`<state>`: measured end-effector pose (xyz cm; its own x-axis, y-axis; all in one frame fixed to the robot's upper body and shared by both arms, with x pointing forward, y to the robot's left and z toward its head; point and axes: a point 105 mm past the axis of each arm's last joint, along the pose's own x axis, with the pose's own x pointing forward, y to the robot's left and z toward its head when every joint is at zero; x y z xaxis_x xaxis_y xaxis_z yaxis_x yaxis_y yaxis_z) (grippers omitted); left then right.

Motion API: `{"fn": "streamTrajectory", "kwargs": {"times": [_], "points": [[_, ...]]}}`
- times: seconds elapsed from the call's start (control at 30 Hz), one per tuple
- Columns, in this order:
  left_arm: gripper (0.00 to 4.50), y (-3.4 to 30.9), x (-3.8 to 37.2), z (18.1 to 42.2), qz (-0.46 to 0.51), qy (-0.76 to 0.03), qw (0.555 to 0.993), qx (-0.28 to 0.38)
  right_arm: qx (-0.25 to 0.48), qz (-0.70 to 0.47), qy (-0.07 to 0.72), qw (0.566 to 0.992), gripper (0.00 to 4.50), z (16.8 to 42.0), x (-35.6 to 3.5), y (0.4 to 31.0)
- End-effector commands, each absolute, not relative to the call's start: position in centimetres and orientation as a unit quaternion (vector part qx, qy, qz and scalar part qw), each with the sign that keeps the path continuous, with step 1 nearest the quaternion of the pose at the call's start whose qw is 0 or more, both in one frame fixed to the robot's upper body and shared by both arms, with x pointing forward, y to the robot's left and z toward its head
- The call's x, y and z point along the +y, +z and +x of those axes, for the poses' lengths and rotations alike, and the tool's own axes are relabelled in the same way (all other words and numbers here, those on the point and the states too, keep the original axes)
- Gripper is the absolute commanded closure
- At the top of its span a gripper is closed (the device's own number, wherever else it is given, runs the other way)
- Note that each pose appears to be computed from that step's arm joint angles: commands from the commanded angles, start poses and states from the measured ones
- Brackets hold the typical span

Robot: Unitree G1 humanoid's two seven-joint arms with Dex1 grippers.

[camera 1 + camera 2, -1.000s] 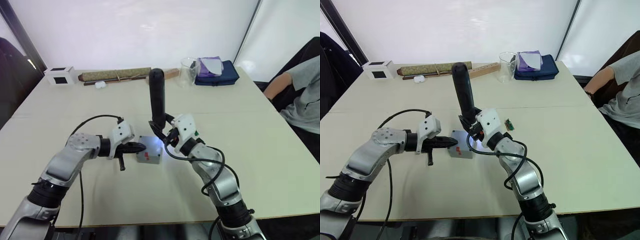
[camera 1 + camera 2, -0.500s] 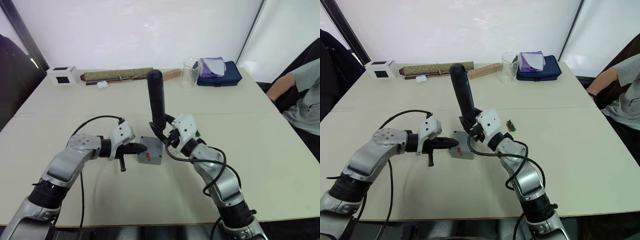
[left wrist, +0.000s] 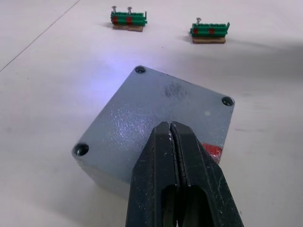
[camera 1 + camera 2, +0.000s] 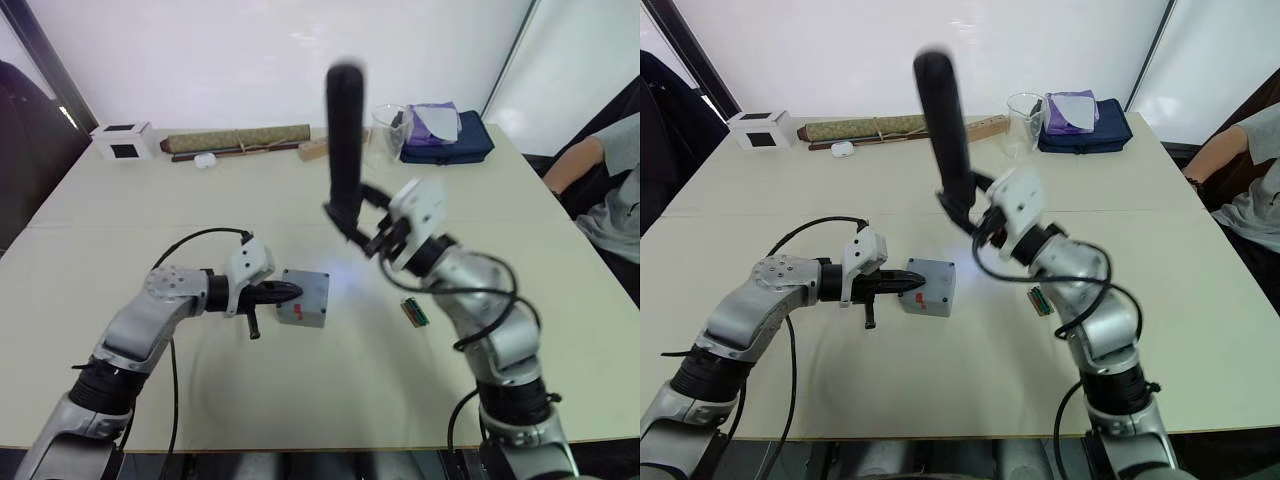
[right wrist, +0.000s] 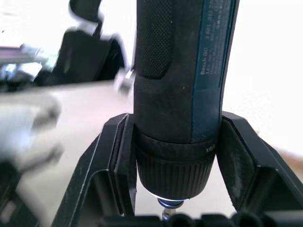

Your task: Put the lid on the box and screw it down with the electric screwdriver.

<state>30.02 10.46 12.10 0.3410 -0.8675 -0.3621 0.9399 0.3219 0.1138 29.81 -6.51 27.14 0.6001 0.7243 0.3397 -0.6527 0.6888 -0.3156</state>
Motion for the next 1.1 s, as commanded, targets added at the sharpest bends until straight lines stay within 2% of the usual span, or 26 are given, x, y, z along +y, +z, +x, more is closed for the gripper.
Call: {"fn": "streamTrajectory", "kwargs": {"times": [0.03,0.2,0.3,0.43,0.47,0.5,0.57,0.73,1.1], "points": [[4.50,9.9,11.0,30.2,0.144,-0.549,0.808,0.158,-0.255,-0.038,0.393,0.883,2.32,28.4,-7.4,31.2],[4.50,12.0,10.9,30.6,0.109,-0.553,0.816,0.131,-0.171,0.001,0.379,0.910,2.32,29.1,-10.9,32.3],[4.50,14.1,10.6,30.3,0.099,-0.573,0.807,0.107,-0.079,0.007,0.374,0.924,2.32,29.4,-13.7,31.9],[4.50,19.7,9.7,27.9,0.085,-0.639,0.762,0.059,0.135,-0.004,0.297,0.945,2.32,28.6,-21.6,30.1],[4.50,20.2,9.4,27.1,0.092,-0.654,0.749,0.057,0.223,0.011,0.308,0.925,2.32,27.5,-22.9,28.5],[4.50,20.4,9.1,26.6,0.096,-0.663,0.740,0.057,0.279,0.034,0.314,0.907,2.32,26.5,-23.9,27.6],[4.50,20.5,8.6,26.0,0.105,-0.669,0.734,0.056,0.347,0.042,0.283,0.893,2.32,25.3,-25.7,26.1],[4.50,19.5,8.2,25.3,0.117,-0.672,0.729,0.066,0.418,0.049,0.216,0.881,2.32,25.2,-27.9,22.7],[4.50,18.1,8.4,25.8,0.120,-0.647,0.749,0.081,0.464,0.006,0.134,0.876,2.32,25.5,-29.8,16.7]]}}
